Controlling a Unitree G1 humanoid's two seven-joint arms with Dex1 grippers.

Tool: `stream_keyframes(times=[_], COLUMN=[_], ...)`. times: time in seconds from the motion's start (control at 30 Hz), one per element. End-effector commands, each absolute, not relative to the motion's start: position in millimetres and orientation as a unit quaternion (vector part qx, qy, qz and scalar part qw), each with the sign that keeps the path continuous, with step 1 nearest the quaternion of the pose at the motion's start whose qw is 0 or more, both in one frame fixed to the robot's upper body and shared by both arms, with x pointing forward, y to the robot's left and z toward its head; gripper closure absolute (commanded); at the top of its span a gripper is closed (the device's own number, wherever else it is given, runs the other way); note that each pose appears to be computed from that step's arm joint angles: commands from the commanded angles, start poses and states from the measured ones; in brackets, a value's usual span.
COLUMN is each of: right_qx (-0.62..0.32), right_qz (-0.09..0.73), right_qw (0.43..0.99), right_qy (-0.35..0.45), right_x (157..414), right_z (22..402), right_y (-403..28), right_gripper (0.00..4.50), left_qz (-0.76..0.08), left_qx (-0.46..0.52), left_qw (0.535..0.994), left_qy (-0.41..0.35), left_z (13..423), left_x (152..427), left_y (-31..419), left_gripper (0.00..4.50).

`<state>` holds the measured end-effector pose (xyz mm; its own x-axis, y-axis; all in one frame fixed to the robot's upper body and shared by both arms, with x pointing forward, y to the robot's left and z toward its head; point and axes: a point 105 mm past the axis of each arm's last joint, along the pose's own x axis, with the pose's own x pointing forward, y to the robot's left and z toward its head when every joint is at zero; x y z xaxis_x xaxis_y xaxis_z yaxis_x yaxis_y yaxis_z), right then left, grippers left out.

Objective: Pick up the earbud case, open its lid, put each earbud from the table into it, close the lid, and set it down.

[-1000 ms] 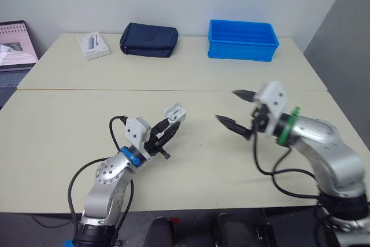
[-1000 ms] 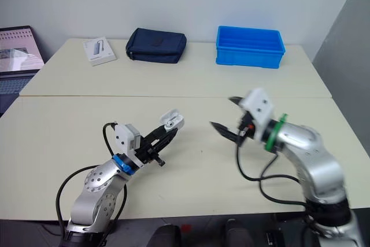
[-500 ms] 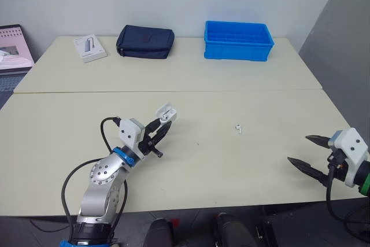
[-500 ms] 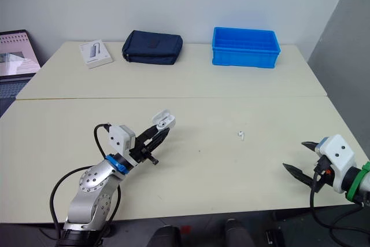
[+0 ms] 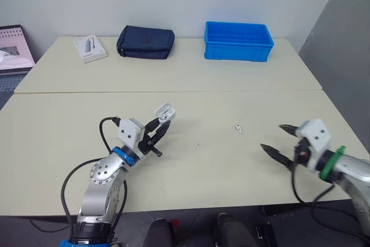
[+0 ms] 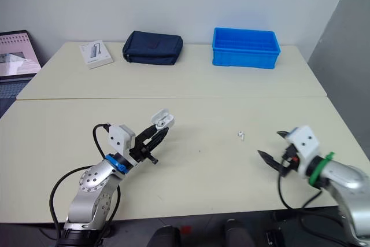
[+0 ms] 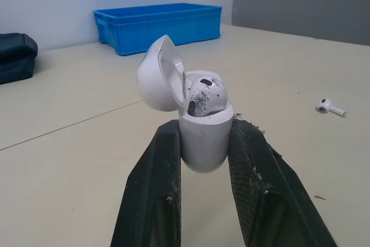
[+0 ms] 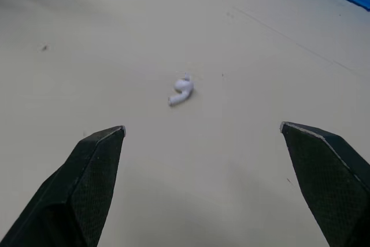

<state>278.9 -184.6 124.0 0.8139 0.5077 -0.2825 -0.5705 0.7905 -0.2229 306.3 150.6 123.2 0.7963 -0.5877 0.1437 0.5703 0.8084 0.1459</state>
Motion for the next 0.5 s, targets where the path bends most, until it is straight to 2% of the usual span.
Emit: stream_keyframes(times=[0.03,0.2,0.5], right_qx=[-0.143,-0.144,-0.141], right_qz=[0.26,0.206,0.18], right_qw=[0.949,0.964,0.967], right_qy=[0.102,0.085,0.115], right_x=[296.2,332.9,350.4], right_z=[116.0,106.5,83.0], right_y=[-168.6,-153.1,-145.2], right_gripper=[0.0,0.0,0.0], left_qz=[-0.313,-0.316,-0.316], left_qx=[0.055,0.055,0.051], left_qw=[0.942,0.941,0.941], left_qy=[-0.113,-0.111,-0.109], left_z=[134.5,134.4,133.1], left_x=[304.3,304.3,302.1], left_y=[146.1,144.4,143.3], left_gripper=[3.73,3.73,3.73])
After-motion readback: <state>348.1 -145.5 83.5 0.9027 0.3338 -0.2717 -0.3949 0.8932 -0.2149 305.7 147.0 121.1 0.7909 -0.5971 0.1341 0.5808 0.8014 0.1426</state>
